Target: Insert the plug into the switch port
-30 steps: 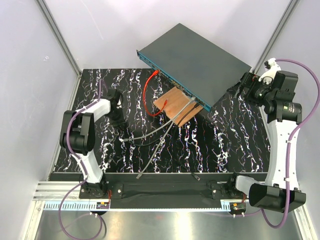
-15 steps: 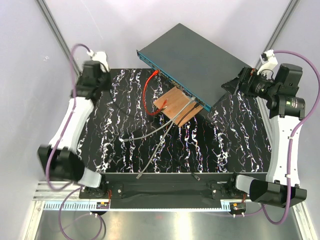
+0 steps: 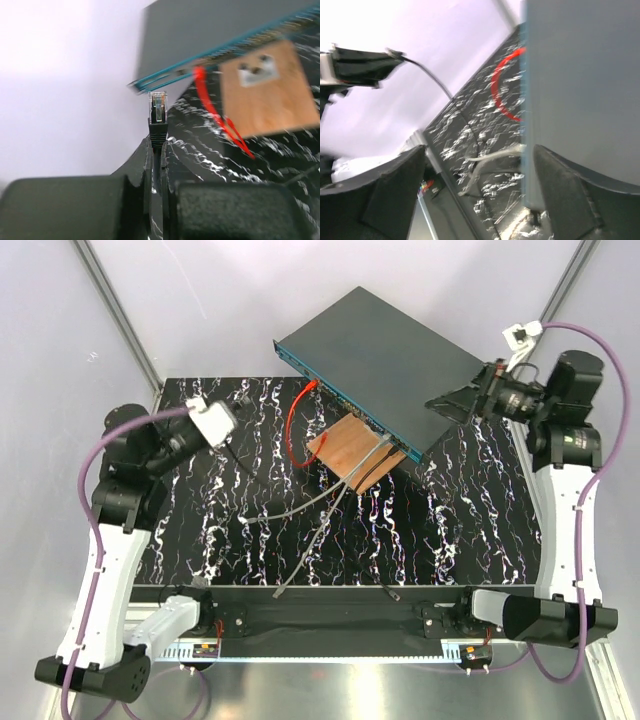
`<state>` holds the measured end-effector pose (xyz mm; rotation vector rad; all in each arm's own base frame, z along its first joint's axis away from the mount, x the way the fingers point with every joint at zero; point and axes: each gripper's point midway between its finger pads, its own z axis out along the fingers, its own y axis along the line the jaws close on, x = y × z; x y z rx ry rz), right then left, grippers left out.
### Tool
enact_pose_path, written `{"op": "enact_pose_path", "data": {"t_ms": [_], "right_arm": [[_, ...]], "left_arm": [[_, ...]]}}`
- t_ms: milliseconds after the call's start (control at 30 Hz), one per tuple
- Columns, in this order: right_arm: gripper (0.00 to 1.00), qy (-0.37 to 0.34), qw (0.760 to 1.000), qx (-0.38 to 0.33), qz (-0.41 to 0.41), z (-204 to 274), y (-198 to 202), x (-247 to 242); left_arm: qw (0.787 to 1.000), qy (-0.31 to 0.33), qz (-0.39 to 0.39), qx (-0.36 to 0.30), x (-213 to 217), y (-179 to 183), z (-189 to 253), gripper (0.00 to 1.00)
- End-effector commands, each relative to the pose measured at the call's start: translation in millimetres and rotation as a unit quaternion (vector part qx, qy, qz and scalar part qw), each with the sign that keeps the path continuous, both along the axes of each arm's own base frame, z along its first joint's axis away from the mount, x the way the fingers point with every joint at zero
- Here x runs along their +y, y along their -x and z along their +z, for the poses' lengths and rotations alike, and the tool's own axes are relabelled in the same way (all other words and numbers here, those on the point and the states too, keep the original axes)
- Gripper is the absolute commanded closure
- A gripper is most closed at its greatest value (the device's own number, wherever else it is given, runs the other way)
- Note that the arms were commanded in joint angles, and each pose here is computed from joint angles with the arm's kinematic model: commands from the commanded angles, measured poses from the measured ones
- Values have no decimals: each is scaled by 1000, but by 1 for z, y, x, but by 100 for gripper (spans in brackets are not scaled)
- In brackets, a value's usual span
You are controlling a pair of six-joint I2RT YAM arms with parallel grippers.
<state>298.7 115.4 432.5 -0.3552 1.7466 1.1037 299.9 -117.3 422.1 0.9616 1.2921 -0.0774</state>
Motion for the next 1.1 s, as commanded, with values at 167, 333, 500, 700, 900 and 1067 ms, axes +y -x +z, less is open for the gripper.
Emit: {"op": "enact_pose_path", "data": {"t_ms": [167, 333, 500, 700, 900, 1067], "right_arm": [[22, 3, 989, -32, 141, 9, 29, 79], [33, -5, 986, -29, 162, 11, 29, 115], [37, -19, 978, -3, 207, 10, 34, 151], [36, -7, 970, 0, 241, -3, 46, 185], [35, 25, 968, -27, 250, -9, 56, 205], [41, 35, 971, -10, 237, -23, 49, 215]], "left_arm": [[966, -105, -226, -70, -52, 64, -16, 100], [948, -139, -274, -82, -70, 78, -24, 100], [952, -180, -220, -113, -81, 62, -31, 100], [954, -192, -210, -97, -94, 56, -32, 100], [956, -200, -209, -40, -100, 52, -42, 100], [958, -198, -203, -36, -104, 48, -43, 100]]}}
